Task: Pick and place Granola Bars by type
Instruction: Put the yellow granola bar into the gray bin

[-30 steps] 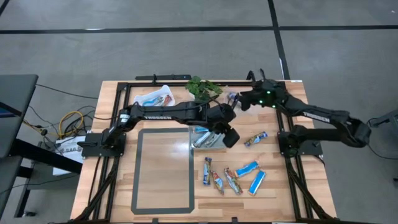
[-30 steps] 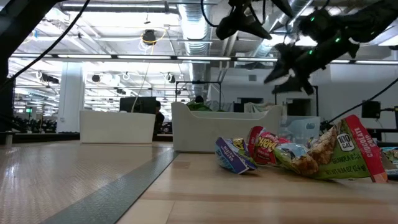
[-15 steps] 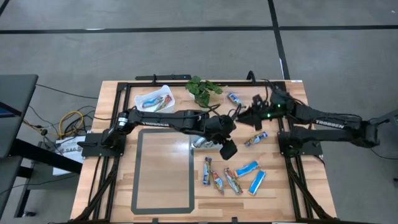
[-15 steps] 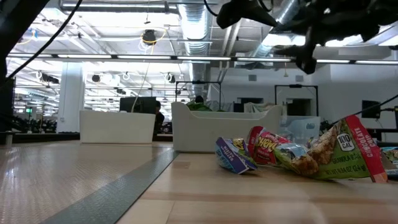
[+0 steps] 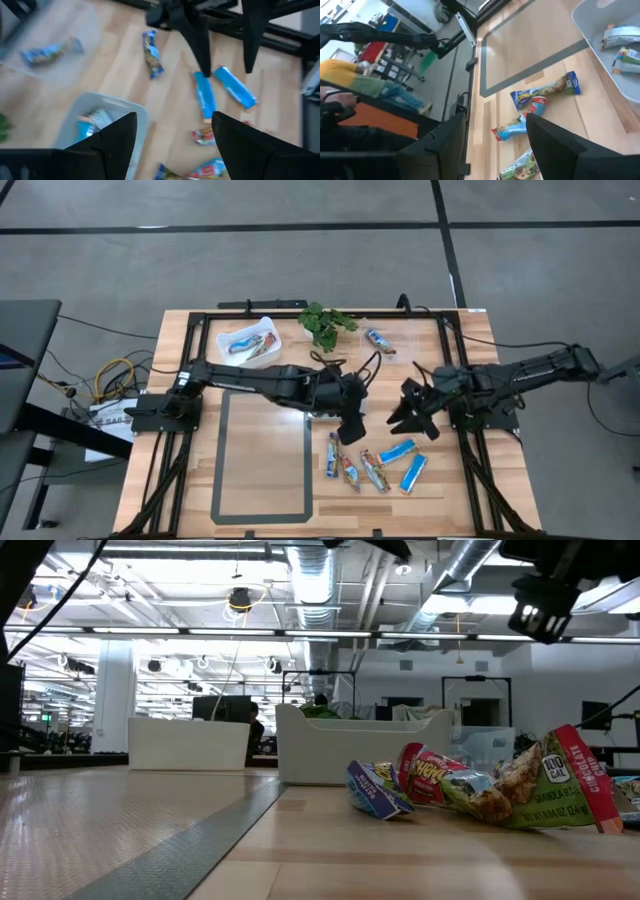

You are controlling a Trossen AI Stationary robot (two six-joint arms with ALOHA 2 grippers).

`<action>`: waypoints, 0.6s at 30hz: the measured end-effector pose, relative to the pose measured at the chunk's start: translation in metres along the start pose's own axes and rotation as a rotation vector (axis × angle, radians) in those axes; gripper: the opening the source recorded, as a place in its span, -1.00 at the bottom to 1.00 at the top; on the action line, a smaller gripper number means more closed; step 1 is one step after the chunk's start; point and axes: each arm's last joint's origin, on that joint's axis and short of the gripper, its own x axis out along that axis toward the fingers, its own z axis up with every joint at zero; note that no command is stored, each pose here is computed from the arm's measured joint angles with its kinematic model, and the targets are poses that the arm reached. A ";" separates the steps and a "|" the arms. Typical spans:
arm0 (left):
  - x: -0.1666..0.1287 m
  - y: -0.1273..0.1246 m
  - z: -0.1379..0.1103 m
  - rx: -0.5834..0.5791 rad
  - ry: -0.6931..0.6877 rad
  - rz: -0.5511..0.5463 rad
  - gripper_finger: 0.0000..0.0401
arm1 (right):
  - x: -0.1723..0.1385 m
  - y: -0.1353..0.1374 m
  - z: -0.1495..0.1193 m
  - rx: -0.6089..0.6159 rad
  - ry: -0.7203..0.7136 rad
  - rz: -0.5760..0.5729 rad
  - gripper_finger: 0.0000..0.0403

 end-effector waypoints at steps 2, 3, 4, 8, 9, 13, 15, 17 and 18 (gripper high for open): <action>-0.007 -0.002 -0.002 0.048 -0.010 0.038 0.25 | 0.002 0.003 -0.003 0.011 -0.007 -0.015 0.01; -0.010 -0.003 -0.001 0.064 -0.021 0.047 0.25 | 0.002 0.005 -0.004 0.015 -0.010 -0.021 0.01; -0.013 -0.003 -0.002 0.078 -0.024 0.051 0.25 | 0.003 0.006 -0.005 0.017 -0.013 -0.024 0.01; -0.013 -0.005 -0.008 0.135 0.016 0.040 0.25 | 0.004 0.010 -0.007 0.033 -0.034 -0.035 -0.01; -0.011 -0.006 -0.010 0.152 0.031 0.032 0.25 | 0.004 0.011 -0.008 0.032 -0.038 -0.036 -0.02; 0.000 -0.013 -0.025 0.221 0.101 -0.010 0.25 | 0.004 0.012 -0.008 0.034 -0.054 -0.041 -0.04; 0.007 -0.015 -0.036 0.258 0.151 -0.014 0.25 | 0.005 0.013 -0.008 0.033 -0.053 -0.039 -0.06; 0.014 -0.015 -0.047 0.287 0.193 -0.011 0.25 | 0.006 0.012 -0.008 0.034 -0.050 -0.042 -0.07; 0.017 -0.015 -0.053 0.297 0.214 -0.005 0.25 | 0.007 0.012 -0.008 0.037 -0.045 -0.046 -0.08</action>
